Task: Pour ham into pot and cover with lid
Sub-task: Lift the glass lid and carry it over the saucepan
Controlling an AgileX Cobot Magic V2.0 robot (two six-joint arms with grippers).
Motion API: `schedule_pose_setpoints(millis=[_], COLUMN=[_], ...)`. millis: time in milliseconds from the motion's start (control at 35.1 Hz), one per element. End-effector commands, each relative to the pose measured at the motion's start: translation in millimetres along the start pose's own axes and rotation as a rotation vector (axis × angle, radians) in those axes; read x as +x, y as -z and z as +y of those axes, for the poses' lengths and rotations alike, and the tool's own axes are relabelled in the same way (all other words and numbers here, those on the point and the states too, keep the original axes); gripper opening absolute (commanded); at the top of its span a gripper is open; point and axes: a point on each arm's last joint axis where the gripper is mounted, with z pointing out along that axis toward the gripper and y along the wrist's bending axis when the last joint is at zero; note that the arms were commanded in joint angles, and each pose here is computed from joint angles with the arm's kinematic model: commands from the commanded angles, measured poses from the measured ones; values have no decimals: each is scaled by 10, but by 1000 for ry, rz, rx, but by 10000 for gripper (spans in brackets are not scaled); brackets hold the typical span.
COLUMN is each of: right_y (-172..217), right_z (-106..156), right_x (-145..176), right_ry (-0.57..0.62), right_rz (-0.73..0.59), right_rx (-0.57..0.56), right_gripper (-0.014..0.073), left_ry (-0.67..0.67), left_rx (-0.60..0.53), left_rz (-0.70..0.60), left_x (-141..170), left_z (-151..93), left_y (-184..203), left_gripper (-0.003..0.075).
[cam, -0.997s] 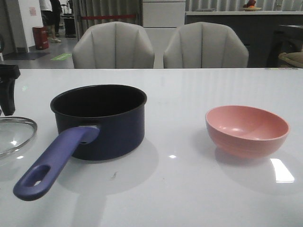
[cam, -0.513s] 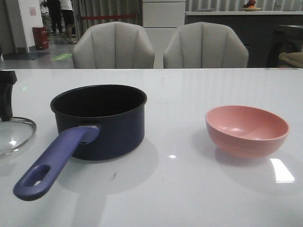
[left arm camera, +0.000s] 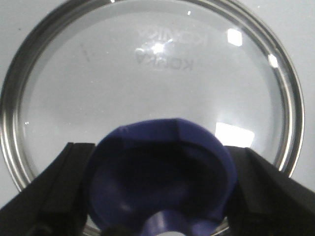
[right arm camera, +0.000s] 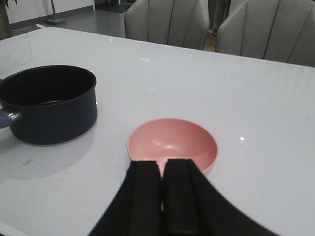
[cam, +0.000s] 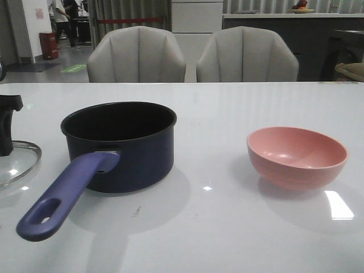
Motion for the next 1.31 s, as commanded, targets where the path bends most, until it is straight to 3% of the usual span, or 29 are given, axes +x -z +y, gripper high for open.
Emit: schedule_pose_setpoints(millis=[0, 342, 655, 797, 1053, 1281], right_y=[15, 15, 15, 15, 15, 15], right_z=[-19, -19, -18, -18, -18, -18], right_x=[-139, -139, -138, -138, -138, -137], right_ry=[0, 0, 0, 0, 0, 0], right_rz=[-80, -80, -79, -79, -79, -78], right_rx=[23, 23, 22, 22, 22, 22], right_gripper=[147, 147, 147, 147, 147, 147], left_ry=[-3, -22, -102, -207, -518, -620], left_rx=[21, 28, 59, 100, 192, 181], left_rz=[-81, -132, -324, -421, -454, -308], left_x=[-56, -47, -31, 35, 394, 494], left_z=[-22, -27, -132, -454, -1410, -1808], left_y=[260, 445, 1136, 1533, 1824, 1613], left_gripper=[288, 280, 280, 280, 280, 280])
